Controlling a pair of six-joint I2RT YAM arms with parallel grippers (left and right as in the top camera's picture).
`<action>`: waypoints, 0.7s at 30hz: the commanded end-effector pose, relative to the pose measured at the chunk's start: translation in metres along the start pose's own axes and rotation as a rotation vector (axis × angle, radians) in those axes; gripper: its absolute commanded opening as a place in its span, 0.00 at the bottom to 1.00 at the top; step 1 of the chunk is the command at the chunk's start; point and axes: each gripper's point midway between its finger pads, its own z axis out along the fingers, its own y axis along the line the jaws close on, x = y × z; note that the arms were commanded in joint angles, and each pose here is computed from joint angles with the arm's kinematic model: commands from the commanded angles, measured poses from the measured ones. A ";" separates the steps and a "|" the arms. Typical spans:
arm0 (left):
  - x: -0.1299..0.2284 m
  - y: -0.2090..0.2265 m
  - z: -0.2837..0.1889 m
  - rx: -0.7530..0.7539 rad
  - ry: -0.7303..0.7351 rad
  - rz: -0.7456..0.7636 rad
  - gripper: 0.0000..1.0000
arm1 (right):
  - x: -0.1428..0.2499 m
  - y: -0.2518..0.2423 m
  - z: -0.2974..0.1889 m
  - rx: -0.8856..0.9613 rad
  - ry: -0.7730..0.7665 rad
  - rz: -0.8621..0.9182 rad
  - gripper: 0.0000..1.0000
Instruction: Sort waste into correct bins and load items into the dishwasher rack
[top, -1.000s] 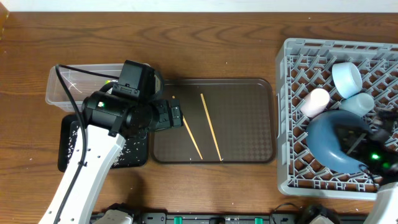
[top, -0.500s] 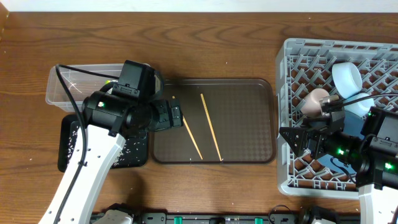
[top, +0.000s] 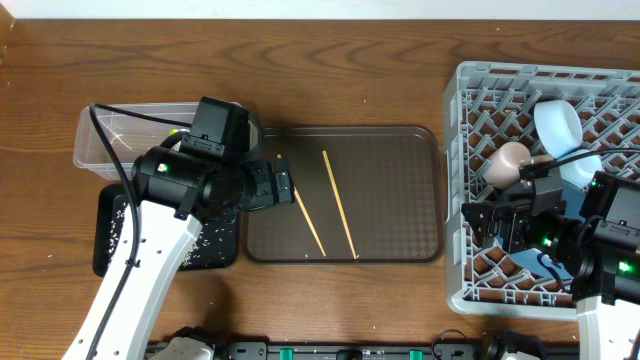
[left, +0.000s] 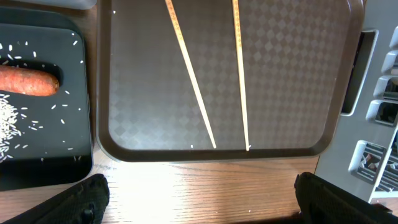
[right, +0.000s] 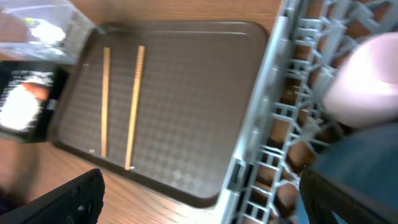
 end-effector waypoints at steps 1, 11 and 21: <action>-0.005 -0.002 -0.007 0.006 -0.028 0.002 0.98 | -0.002 -0.013 -0.004 0.094 0.010 -0.031 0.99; -0.018 -0.008 -0.008 0.034 -0.080 0.007 0.98 | -0.001 -0.021 -0.005 0.138 0.020 -0.031 0.99; -0.049 -0.003 -0.006 -0.023 -0.202 0.008 0.98 | -0.001 -0.021 -0.005 0.138 0.020 -0.031 0.99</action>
